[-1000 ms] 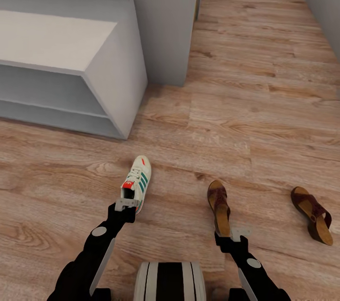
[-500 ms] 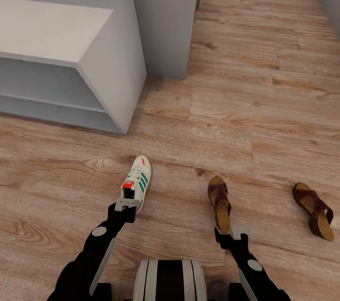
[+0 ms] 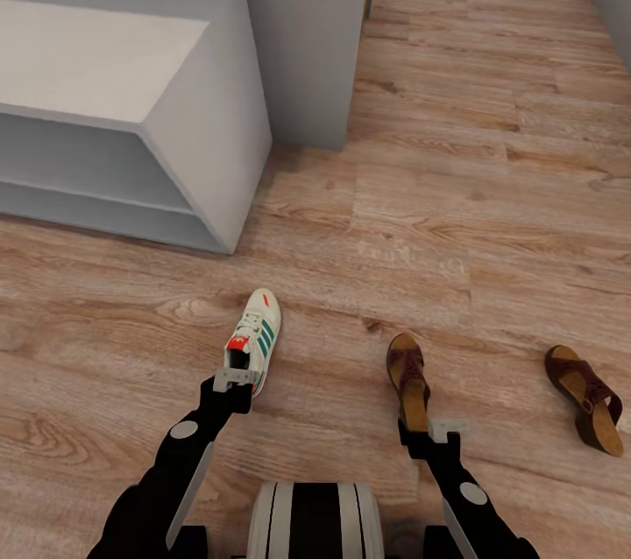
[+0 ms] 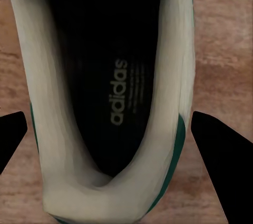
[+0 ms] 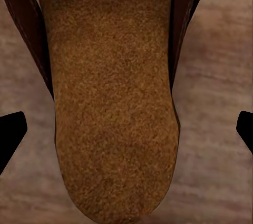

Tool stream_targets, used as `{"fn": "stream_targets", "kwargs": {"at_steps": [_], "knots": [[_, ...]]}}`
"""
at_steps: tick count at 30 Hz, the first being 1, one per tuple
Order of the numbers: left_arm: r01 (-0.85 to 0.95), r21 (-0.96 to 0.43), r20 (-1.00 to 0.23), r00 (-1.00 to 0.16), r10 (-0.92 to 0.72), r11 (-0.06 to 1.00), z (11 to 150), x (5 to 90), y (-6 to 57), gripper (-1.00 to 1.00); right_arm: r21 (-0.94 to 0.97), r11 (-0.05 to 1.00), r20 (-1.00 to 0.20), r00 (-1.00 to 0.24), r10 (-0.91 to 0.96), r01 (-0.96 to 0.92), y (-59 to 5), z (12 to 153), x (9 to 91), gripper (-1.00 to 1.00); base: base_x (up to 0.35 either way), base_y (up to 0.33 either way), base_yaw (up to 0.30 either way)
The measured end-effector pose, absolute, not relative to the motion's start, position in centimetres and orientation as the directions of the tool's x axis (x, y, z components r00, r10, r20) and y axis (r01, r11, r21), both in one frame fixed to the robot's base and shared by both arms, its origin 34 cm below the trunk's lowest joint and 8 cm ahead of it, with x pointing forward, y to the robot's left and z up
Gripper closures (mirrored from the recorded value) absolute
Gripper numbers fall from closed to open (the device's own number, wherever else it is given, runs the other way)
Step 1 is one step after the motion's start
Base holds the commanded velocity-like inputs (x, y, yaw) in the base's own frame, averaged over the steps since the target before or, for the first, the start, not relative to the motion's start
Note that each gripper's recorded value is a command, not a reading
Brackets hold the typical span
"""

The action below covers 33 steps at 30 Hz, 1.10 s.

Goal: Pick up the two gym shoes and the two sandals from the corridor floor and place them onto the hallstand (shoe rack) in the corridor, making sure they are on the rack and not on the floor. Arrange them so the two gym shoes are next to each other and the two sandals are next to each other.

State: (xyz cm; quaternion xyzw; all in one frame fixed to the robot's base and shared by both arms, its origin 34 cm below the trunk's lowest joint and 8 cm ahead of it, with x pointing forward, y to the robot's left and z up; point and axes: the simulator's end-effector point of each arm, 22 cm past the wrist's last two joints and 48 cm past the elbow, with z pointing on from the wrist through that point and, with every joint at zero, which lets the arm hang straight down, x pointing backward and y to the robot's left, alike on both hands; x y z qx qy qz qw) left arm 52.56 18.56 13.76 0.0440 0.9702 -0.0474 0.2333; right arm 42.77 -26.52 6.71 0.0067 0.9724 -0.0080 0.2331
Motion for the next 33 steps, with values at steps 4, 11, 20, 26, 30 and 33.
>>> {"fn": "stream_targets", "kwargs": {"at_steps": [4,11,20,26,30,33], "knots": [[0.108,-0.072,-0.457,-0.887,0.063,0.992,13.7,52.5,18.5,1.0,-0.013,1.0,-0.453,-0.891,0.01,0.018,-26.6,6.7,42.7,-1.0,0.033,0.0,0.0],[0.108,-0.072,-0.456,-0.887,0.064,0.992,13.7,52.5,18.5,1.0,-0.014,1.0,-0.453,-0.892,0.009,0.017,-26.6,6.7,42.7,-1.0,0.005,0.0,0.0],[0.106,-0.075,-0.434,-0.899,0.063,0.992,12.5,51.6,18.5,1.0,-0.014,1.0,-0.425,-0.905,0.01,0.017,-26.6,5.6,41.4,-1.0,0.0,0.0,0.0],[0.106,-0.074,-0.436,-0.898,0.063,0.992,12.5,51.7,18.5,1.0,-0.013,1.0,-0.422,-0.906,0.01,0.017,-26.5,5.5,41.2,-1.0,0.0,0.0,0.0],[0.106,-0.075,-0.436,-0.898,0.063,0.992,12.5,51.7,18.5,1.0,-0.013,1.0,-0.422,-0.907,0.009,0.016,-26.5,5.5,41.2,-1.0,0.0,0.0,0.0],[0.106,-0.075,-0.436,-0.898,0.063,0.992,12.5,51.7,18.5,1.0,-0.014,1.0,-0.422,-0.907,0.009,0.016,-26.6,5.5,41.2,-1.0,0.0,0.0,0.0]]}}
